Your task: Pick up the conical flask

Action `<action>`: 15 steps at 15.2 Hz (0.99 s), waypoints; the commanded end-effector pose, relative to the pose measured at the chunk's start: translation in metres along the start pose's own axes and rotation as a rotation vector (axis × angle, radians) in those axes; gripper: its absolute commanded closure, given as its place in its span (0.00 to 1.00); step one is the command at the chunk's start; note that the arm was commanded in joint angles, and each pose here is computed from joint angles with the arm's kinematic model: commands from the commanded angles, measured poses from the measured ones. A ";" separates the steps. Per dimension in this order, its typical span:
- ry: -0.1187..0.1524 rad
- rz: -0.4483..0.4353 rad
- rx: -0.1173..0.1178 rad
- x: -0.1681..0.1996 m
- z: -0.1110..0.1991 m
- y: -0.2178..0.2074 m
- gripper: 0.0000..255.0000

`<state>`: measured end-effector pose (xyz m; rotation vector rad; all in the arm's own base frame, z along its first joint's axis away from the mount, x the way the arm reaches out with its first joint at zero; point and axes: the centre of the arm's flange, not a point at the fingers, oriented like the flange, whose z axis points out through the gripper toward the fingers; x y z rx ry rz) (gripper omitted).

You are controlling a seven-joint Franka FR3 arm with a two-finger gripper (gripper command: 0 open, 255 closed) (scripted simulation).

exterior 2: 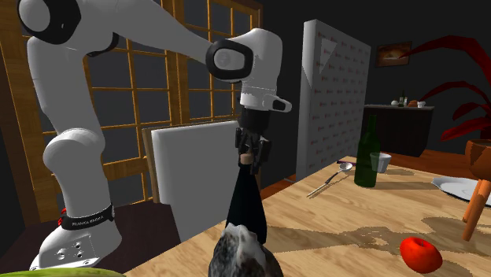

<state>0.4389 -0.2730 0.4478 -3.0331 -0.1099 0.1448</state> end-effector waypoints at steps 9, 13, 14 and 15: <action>0.001 0.000 0.000 -0.005 -0.051 -0.006 1.00; 0.001 0.000 0.000 -0.007 -0.072 -0.009 1.00; 0.001 0.000 0.000 -0.007 -0.073 -0.009 1.00; 0.001 0.000 0.000 -0.007 -0.073 -0.009 1.00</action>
